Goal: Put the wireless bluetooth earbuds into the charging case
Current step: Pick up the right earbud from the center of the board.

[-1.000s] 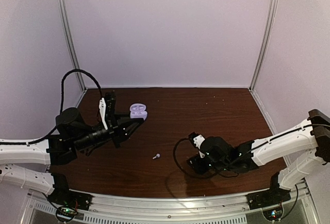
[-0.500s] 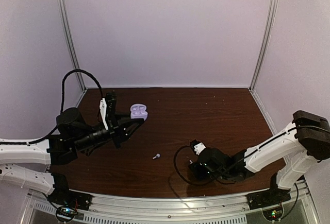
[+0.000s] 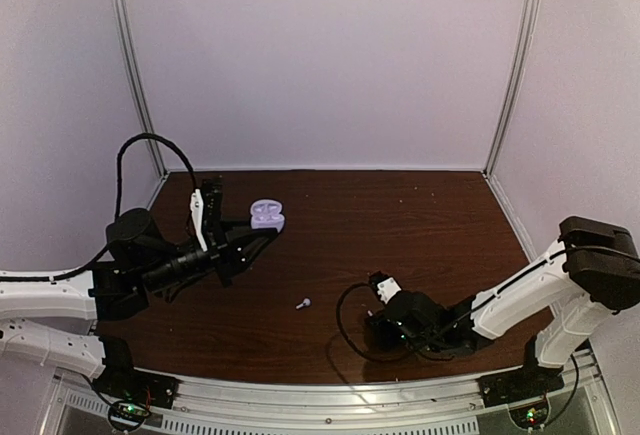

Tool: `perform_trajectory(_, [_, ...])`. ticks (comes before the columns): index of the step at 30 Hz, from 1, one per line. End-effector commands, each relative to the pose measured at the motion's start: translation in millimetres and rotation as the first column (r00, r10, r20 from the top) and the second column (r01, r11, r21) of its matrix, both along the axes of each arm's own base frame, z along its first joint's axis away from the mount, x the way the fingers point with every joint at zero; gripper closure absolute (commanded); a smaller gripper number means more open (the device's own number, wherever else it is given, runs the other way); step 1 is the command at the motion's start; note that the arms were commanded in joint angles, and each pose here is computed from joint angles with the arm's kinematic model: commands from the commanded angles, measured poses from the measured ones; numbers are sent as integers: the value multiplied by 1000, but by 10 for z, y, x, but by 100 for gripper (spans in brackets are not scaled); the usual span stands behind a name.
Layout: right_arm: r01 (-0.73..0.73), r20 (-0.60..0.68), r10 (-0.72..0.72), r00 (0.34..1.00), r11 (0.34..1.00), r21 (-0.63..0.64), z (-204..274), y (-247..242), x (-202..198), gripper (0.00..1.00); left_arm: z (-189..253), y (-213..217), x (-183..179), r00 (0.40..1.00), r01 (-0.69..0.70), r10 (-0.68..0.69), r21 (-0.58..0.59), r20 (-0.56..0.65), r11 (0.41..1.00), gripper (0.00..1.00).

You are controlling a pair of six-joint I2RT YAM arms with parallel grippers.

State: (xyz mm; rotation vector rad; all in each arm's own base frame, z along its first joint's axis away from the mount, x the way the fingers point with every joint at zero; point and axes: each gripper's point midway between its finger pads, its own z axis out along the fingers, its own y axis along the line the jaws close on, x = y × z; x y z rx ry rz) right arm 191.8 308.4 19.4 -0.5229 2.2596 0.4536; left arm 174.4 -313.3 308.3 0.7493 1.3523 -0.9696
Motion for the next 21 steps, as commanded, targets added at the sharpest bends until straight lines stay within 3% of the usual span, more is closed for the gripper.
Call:
perform_trajectory(1, [-17, -47, 13, 999, 996, -91, -241, -250, -153, 69, 230, 45, 9, 999, -13, 16, -50, 49, 999, 100])
perform_trajectory(17, [-33, -35, 27, 999, 982, -188, -436, -206, -227, 79, 259, 35, 12, 997, -15, 18, -36, 74, 999, 100])
perform_trajectory(21, [-36, -43, 28, 999, 980, -196, -433, -291, -283, 76, 259, 32, 7, 997, -13, 16, -36, 76, 999, 100])
